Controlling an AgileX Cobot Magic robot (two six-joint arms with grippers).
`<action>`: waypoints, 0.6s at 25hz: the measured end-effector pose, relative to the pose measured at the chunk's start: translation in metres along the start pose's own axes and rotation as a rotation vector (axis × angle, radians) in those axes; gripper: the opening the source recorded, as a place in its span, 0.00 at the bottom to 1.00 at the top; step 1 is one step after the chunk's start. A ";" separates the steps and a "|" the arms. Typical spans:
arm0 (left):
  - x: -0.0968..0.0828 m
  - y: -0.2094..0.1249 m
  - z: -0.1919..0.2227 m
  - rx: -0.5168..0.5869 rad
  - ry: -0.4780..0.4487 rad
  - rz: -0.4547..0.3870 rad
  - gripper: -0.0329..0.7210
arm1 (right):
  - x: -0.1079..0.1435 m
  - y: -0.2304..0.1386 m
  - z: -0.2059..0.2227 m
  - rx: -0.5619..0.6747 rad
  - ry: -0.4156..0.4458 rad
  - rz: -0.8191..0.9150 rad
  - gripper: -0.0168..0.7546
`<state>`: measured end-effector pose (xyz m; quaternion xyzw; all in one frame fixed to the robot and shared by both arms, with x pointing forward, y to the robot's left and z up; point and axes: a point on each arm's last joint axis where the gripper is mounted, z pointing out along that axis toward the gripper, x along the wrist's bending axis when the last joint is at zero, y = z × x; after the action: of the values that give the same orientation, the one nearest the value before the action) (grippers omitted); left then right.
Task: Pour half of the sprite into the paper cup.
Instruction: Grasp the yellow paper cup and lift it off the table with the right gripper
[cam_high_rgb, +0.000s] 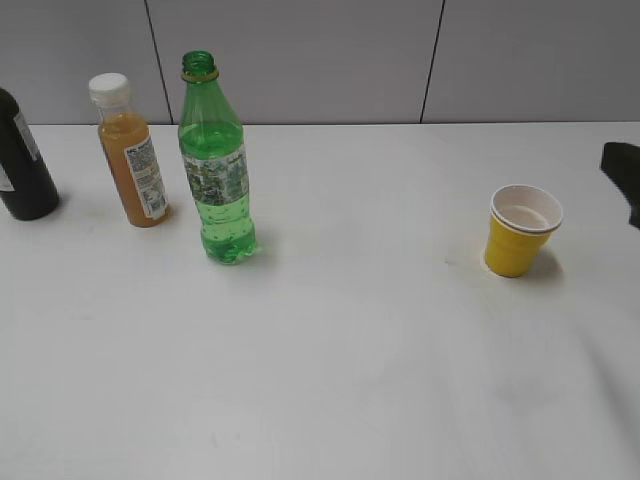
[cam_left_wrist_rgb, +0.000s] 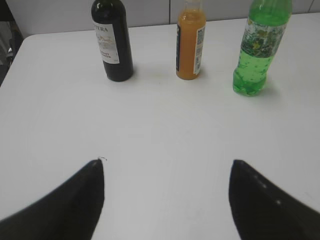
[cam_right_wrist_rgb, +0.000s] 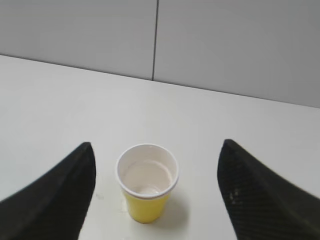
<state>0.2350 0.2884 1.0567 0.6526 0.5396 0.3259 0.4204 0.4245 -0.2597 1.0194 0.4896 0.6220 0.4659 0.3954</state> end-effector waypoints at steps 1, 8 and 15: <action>0.000 0.000 0.000 0.000 0.000 0.000 0.83 | 0.002 -0.005 0.003 0.001 0.005 0.011 0.76; 0.000 0.000 0.000 0.000 0.000 0.000 0.83 | 0.003 -0.037 0.014 0.009 -0.014 0.040 0.76; 0.000 0.000 0.000 0.000 0.000 0.000 0.83 | 0.002 -0.070 0.020 0.002 -0.035 0.052 0.86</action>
<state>0.2350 0.2884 1.0567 0.6526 0.5396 0.3259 0.4204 0.4265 -0.2597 0.9465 0.5144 0.6024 0.4665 0.3935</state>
